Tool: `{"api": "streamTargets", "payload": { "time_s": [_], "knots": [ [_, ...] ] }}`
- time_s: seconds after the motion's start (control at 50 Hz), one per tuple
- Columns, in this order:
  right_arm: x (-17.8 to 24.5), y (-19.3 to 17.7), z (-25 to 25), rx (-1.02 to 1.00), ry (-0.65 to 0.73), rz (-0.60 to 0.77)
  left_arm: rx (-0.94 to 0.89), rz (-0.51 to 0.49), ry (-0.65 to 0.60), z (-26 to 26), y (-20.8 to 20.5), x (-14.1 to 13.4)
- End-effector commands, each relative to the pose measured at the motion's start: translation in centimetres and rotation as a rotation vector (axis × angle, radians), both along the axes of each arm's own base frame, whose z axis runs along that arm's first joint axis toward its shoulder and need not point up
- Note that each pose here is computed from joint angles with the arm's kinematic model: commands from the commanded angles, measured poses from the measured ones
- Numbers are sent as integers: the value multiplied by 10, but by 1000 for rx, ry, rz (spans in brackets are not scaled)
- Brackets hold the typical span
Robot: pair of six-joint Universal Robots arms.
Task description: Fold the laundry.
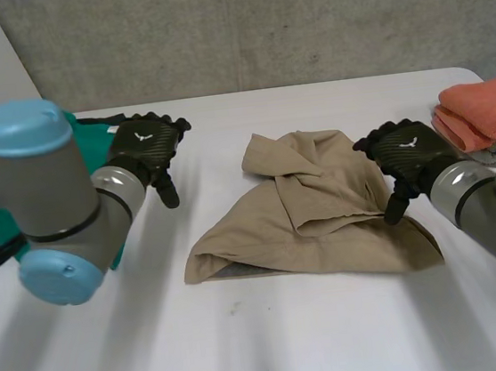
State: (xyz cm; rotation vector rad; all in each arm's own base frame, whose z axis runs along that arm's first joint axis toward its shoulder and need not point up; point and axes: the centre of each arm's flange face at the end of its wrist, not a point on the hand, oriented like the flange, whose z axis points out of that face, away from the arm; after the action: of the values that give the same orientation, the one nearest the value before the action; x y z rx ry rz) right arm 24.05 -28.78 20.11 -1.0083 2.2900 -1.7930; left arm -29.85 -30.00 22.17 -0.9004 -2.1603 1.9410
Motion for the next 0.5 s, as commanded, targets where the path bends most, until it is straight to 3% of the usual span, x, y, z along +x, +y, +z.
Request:
{"api": "streamTargets", "payload": {
  "time_s": [0.02, 0.12, 0.18, 0.5],
  "knots": [
    [-15, 16, 11, 254, -55, -119, 219, -42, -32, -2, 31, 10],
    [-20, 22, 3, 326, -60, -129, 428, -47, -54, -37, 39, 18],
    [-21, 24, -3, 321, -51, -112, 463, -41, -46, -52, 32, 19],
    [-27, 34, -33, 280, 8, -69, 472, -70, 42, -72, 12, -1]
  ]
}}
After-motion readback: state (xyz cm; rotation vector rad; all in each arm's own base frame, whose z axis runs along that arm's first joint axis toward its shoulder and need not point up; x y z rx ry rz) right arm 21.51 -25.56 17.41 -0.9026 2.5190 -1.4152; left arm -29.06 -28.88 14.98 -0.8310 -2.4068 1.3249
